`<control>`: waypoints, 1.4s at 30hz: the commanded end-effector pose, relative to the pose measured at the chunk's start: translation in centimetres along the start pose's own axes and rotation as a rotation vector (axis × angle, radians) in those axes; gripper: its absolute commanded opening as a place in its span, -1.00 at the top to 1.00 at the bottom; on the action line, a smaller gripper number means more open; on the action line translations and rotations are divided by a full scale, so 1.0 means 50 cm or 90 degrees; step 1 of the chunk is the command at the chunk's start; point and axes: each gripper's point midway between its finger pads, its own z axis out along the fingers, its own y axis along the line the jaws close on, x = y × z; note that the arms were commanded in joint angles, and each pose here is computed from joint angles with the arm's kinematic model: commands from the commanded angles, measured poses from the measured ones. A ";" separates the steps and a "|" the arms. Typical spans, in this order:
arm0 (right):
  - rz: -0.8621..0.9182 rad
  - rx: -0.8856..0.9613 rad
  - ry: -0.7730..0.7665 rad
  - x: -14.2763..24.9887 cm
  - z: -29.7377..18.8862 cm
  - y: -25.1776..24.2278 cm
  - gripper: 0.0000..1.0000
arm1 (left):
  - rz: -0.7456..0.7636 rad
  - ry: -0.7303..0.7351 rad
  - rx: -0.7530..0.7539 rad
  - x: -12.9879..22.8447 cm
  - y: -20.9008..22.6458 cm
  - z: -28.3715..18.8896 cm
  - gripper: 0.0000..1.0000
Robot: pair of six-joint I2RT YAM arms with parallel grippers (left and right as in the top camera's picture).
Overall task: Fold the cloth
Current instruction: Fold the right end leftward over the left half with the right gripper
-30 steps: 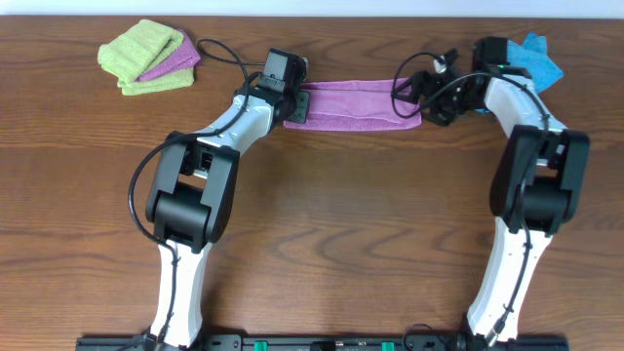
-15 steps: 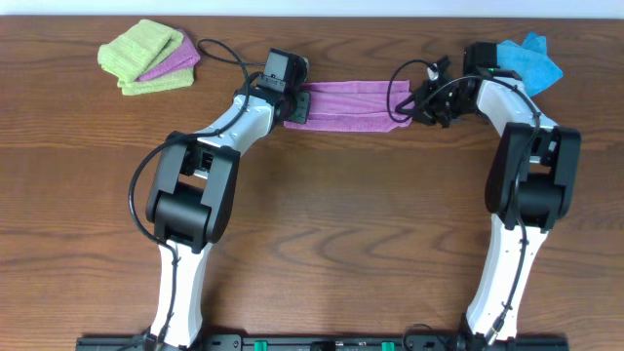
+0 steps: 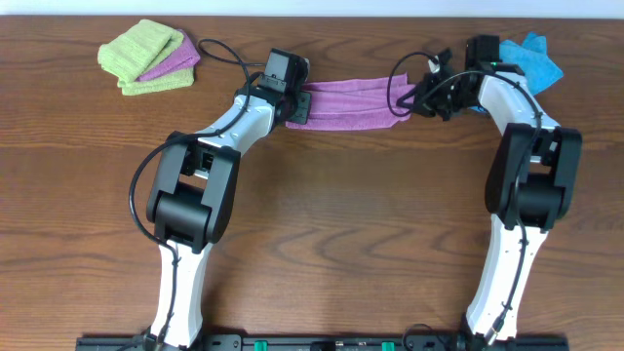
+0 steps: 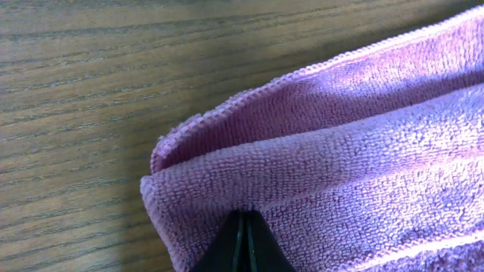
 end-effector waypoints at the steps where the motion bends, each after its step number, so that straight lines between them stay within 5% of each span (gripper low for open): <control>1: -0.061 -0.023 -0.026 -0.020 -0.028 0.098 0.97 | -0.002 0.052 0.005 0.057 -0.007 0.034 0.89; 26: -0.187 -0.025 0.025 0.084 0.128 0.282 0.97 | -0.022 0.073 0.033 0.071 -0.022 0.032 0.89; 42: -0.193 -0.003 0.023 0.091 0.140 0.282 0.97 | -0.034 0.044 0.022 0.032 0.004 -0.008 0.88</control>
